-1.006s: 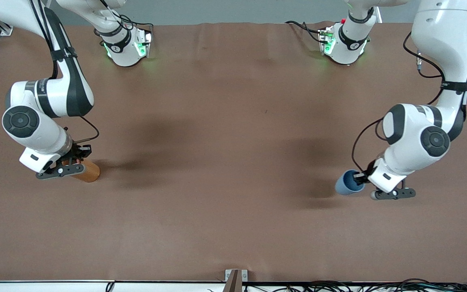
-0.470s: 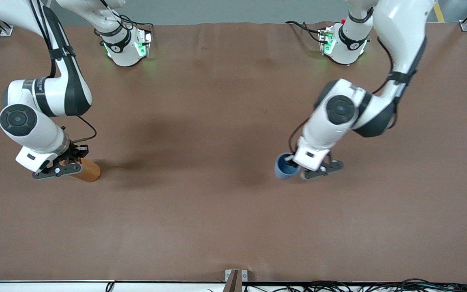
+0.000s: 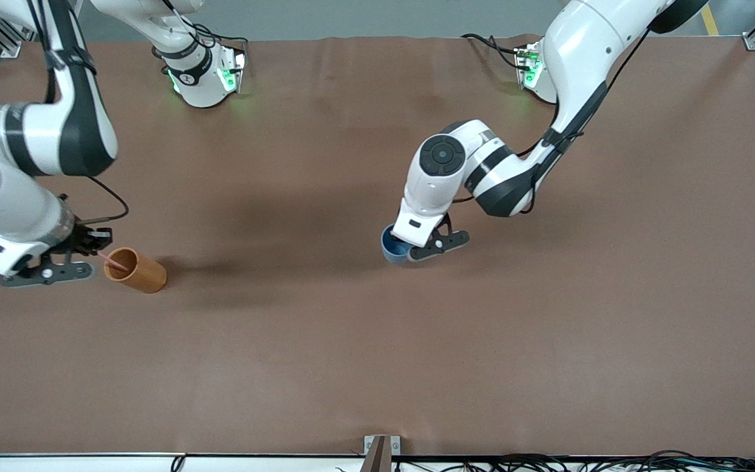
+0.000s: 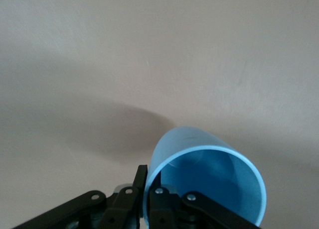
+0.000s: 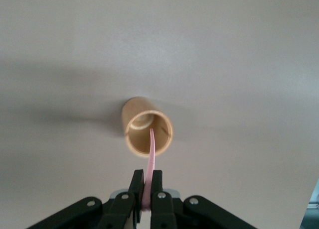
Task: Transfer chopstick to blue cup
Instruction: 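Lift the chopstick out of the wooden cup with the right gripper, then move the chopstick above the blue cup while the left gripper withdraws, then lower the chopstick into the blue cup and open the right gripper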
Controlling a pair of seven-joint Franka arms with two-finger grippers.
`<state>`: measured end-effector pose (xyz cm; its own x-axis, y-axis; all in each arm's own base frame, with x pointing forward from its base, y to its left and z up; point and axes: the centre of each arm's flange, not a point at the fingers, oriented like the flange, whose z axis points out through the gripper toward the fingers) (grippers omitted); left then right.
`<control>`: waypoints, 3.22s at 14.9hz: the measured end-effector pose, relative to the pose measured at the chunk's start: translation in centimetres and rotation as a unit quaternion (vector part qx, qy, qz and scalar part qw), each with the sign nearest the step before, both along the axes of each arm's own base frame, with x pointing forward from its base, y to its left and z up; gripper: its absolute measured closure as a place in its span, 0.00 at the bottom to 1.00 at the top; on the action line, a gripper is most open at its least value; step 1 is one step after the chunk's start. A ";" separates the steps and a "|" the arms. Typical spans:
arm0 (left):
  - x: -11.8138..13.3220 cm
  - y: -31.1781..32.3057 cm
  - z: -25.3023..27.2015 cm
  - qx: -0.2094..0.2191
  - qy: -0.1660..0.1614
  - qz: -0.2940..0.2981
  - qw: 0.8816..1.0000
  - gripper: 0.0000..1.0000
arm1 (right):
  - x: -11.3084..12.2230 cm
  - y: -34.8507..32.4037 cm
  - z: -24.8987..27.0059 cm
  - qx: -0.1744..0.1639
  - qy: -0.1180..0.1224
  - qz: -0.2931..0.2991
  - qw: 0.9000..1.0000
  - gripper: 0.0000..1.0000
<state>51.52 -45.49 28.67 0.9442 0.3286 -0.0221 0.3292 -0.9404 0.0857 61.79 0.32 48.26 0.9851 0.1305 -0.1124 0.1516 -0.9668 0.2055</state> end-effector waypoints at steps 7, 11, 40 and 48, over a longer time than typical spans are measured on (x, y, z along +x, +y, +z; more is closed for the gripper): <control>-0.6 -0.5 -2.7 0.015 0.009 -0.005 1.000 0.95 | -5.8 -3.0 15.7 0.082 -0.053 -0.059 0.993 0.90; -0.8 -0.5 -3.6 0.018 0.014 0.002 1.000 0.88 | -9.5 -2.7 18.9 0.083 -0.065 -0.058 0.993 0.90; 5.9 35.7 31.7 0.038 -0.043 -0.215 0.975 0.00 | -11.4 47.8 5.9 0.165 -0.094 -0.136 0.972 0.90; 3.5 36.3 38.1 0.039 -0.044 -0.235 0.970 0.00 | -13.2 51.9 0.9 0.136 -0.095 -0.123 0.978 0.90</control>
